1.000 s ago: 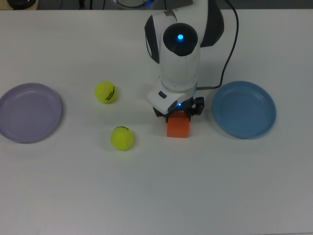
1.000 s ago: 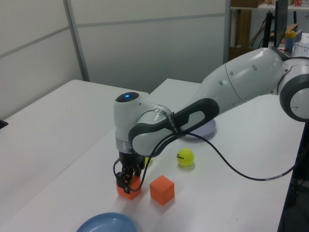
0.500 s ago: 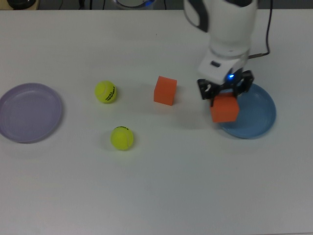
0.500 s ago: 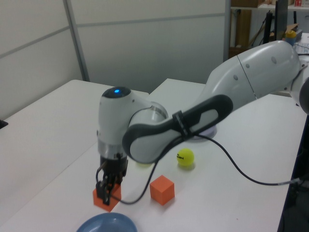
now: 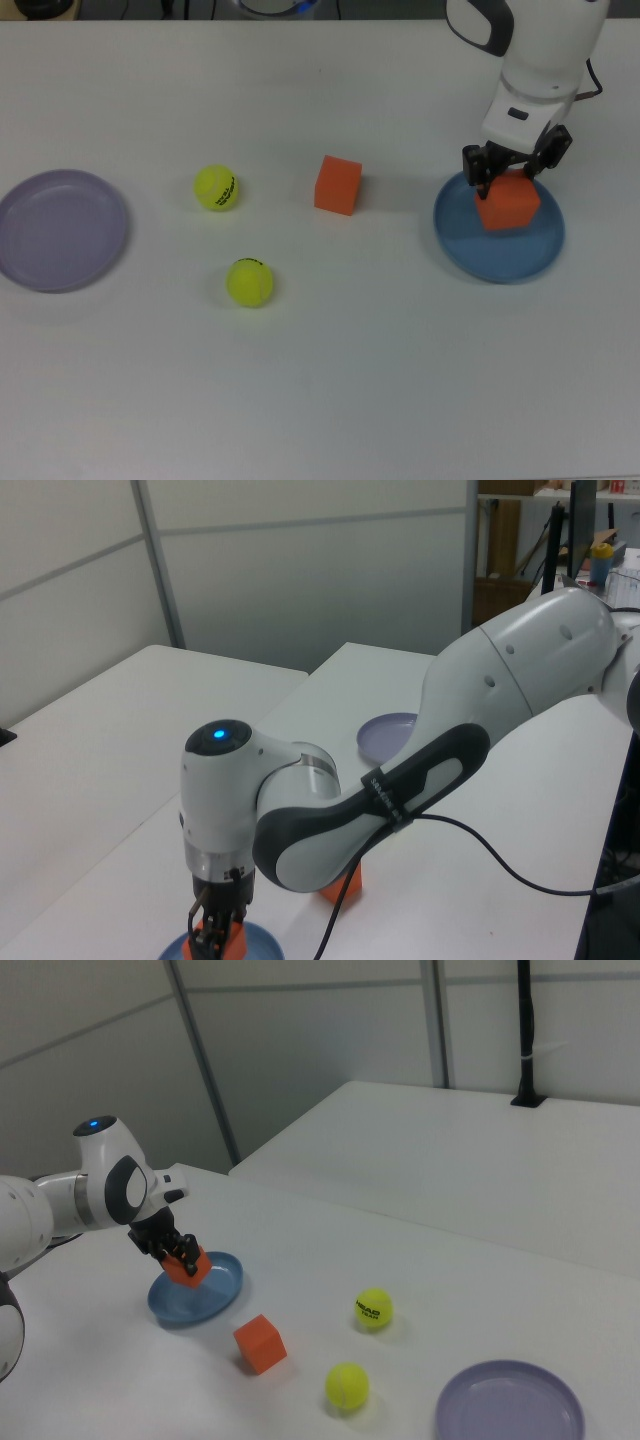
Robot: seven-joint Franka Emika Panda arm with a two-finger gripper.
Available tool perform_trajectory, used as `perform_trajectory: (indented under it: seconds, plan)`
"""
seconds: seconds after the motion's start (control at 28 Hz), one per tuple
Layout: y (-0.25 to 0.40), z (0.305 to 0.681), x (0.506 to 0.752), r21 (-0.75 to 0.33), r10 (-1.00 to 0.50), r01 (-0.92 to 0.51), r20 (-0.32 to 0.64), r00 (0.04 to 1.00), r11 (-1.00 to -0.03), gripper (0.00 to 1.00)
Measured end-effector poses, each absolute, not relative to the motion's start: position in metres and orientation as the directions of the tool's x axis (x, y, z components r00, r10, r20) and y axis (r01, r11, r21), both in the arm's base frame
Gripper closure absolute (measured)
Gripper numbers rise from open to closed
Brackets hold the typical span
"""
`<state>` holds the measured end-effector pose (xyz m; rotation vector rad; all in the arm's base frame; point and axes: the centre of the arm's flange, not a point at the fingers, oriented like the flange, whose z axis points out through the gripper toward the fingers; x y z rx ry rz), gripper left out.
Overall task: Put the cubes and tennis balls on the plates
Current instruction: 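Carry the cube over the blue plate and release it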
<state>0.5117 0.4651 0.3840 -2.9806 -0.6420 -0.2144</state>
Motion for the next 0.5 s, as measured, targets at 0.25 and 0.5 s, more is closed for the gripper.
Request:
perform_trajectory:
  seconds: [0.25, 0.5]
  plan:
    - [0.47, 0.369, 0.509, -0.051, 0.381, 0.39, 0.133, 0.915, -0.919, 0.19]
    - [0.454, 0.404, 0.511, -0.022, 0.337, 0.343, 0.13, 0.932, -0.939, 0.0]
